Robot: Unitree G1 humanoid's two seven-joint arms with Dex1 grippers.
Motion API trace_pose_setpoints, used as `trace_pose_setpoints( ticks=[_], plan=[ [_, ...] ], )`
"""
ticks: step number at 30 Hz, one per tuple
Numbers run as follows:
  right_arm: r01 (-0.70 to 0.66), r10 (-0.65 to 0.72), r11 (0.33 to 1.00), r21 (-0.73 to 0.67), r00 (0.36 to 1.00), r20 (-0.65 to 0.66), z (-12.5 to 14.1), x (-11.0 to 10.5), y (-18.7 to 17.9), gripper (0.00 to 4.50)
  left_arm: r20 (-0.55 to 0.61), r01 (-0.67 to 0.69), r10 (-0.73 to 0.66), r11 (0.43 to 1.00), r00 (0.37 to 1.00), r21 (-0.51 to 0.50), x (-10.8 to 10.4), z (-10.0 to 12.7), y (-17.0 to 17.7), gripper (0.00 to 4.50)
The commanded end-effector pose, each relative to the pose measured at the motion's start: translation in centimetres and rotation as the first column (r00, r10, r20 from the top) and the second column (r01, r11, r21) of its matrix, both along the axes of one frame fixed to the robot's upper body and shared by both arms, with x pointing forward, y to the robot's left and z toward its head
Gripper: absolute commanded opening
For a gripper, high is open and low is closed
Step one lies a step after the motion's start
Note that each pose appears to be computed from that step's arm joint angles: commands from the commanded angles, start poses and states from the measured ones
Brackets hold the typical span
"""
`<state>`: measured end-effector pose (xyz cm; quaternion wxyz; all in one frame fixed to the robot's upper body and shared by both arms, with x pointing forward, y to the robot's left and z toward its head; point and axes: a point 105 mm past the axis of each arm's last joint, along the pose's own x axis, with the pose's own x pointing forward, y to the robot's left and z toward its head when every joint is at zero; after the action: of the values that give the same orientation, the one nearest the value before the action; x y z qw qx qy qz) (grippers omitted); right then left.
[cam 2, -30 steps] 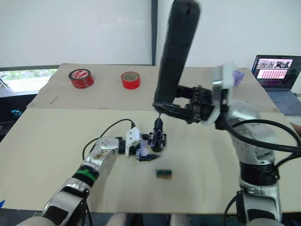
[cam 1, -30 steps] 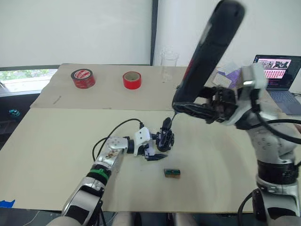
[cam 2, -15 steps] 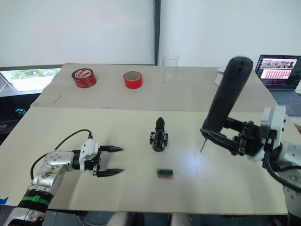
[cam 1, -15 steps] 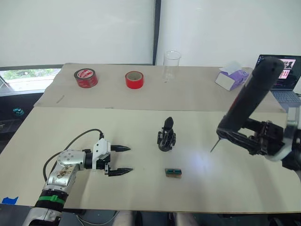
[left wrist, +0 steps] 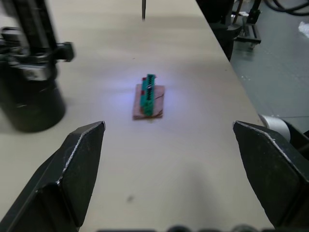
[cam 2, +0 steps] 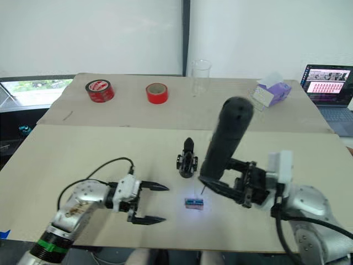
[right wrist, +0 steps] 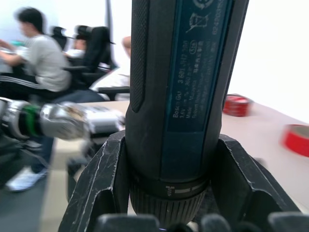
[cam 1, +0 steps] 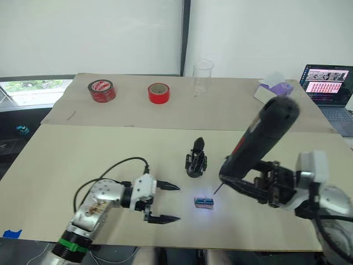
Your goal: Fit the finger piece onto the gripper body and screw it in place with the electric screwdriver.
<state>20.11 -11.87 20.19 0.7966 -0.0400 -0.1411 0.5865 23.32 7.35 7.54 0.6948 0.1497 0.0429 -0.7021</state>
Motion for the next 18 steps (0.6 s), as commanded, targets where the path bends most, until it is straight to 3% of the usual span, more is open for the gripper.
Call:
trace_pose_setpoints(
  ticks=[1, 9, 18],
  plan=[
    [-0.04, 0.039, 0.999, 0.004, 0.995, 0.093, 0.5, -0.4, 1.0, 1.93, 0.05, 0.023, -0.023, 1.0, 0.998, 0.019, 0.2, -0.4, -1.6, 4.45],
    [-0.065, 0.067, 0.998, -0.022, 0.994, 0.089, -0.9, 0.2, 1.9, 1.93, 0.043, 0.007, -0.009, 0.999, 0.999, 0.042, 0.5, -2.1, -4.2, 4.45],
    [-0.046, 0.048, 0.999, -0.027, 0.993, 0.105, -0.4, 1.1, 2.1, 1.93, 0.033, -0.051, 0.049, 0.997, 0.998, 0.061, 1.1, -2.8, -4.2, 4.45]
  ],
)
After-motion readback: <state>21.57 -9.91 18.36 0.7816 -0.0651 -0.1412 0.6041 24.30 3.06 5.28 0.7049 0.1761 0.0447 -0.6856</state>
